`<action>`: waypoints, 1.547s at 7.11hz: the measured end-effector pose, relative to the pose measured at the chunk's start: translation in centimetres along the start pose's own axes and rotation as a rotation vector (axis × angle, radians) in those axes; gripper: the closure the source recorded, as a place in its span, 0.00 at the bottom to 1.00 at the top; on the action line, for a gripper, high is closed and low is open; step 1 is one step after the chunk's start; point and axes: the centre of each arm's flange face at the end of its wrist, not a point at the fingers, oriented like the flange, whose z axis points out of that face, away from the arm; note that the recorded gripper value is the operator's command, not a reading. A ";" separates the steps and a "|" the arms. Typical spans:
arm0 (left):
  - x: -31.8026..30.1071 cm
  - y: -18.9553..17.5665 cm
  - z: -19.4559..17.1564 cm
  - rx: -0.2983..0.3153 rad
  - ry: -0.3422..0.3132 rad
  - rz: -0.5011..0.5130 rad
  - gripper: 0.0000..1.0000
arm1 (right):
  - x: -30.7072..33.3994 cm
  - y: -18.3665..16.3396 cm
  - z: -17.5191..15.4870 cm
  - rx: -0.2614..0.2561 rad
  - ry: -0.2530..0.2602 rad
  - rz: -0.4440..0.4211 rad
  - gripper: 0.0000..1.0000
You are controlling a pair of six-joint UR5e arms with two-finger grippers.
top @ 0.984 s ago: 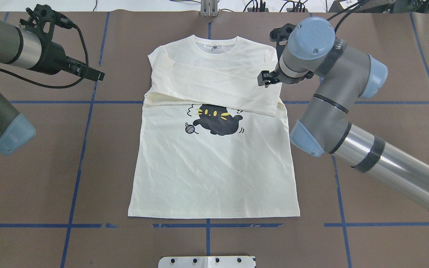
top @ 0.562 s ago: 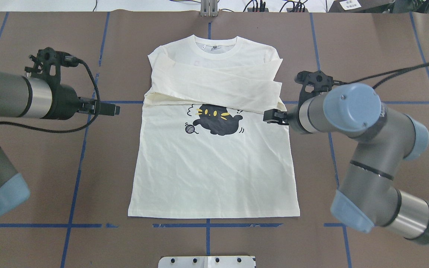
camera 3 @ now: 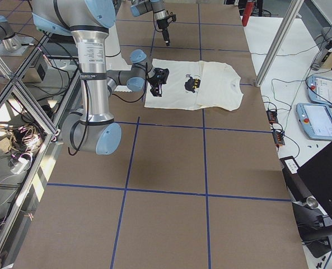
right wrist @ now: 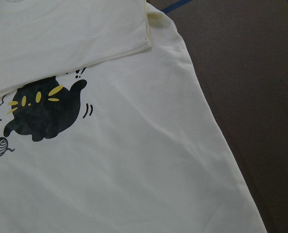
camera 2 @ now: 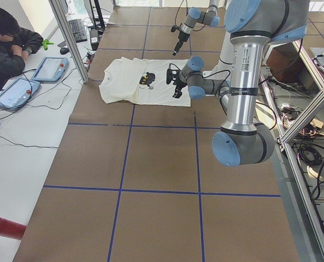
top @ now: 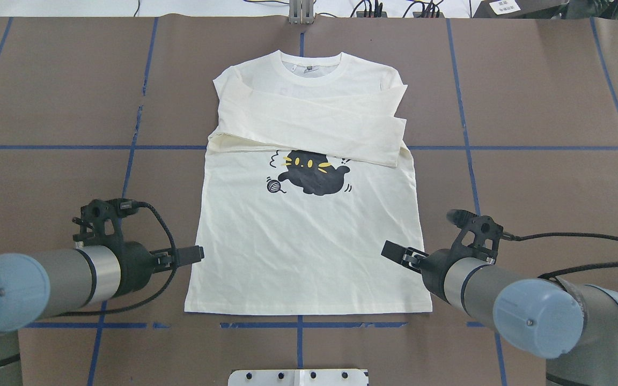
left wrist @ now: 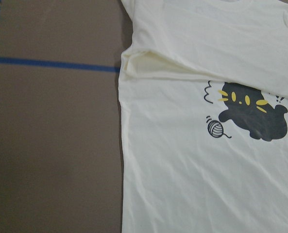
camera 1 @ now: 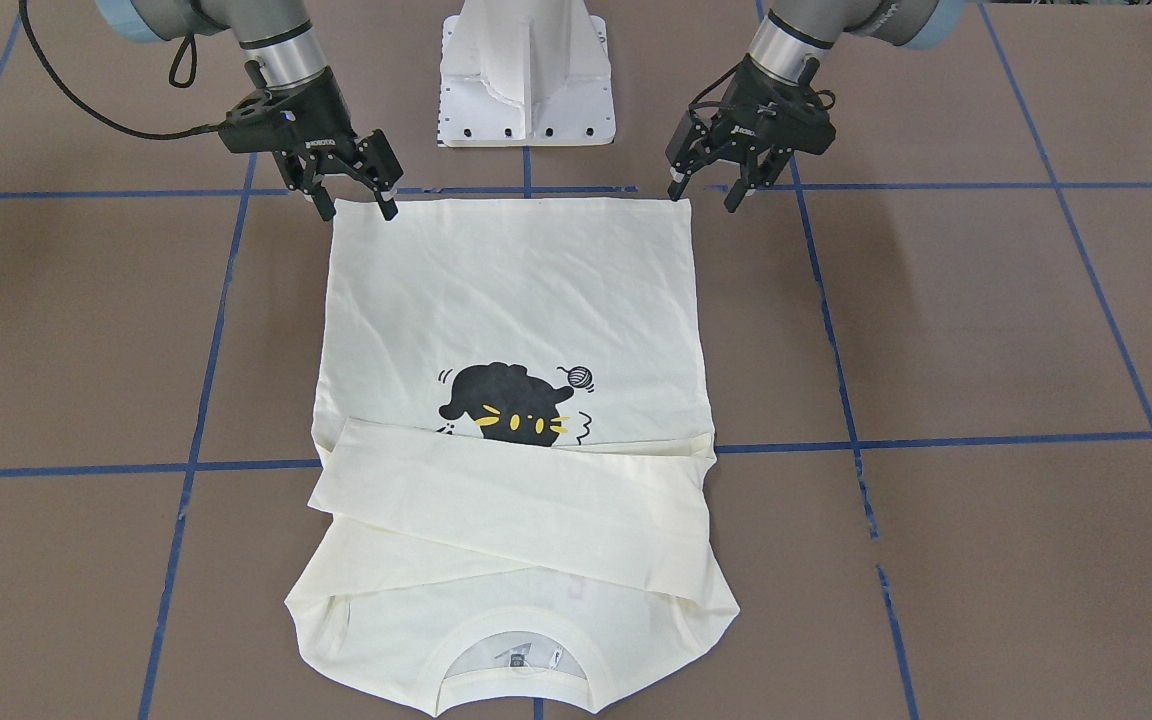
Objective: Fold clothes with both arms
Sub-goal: 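Lower both grippers toward the shirt hem nearest the robot, then close both grippers on the hem corners nearest the robot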
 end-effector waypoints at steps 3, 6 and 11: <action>-1.5 5.4 3.8 0.008 -0.022 -0.095 0.45 | 0.1 0.8 -0.6 0.009 -0.019 0.029 0.01; -2.7 5.8 4.5 0.004 -0.038 -0.068 0.45 | 0.2 0.7 -0.6 0.012 -0.018 0.031 0.01; -3.8 6.0 5.7 0.004 -0.061 -0.045 0.45 | 0.4 0.7 -0.6 0.013 -0.014 0.030 0.00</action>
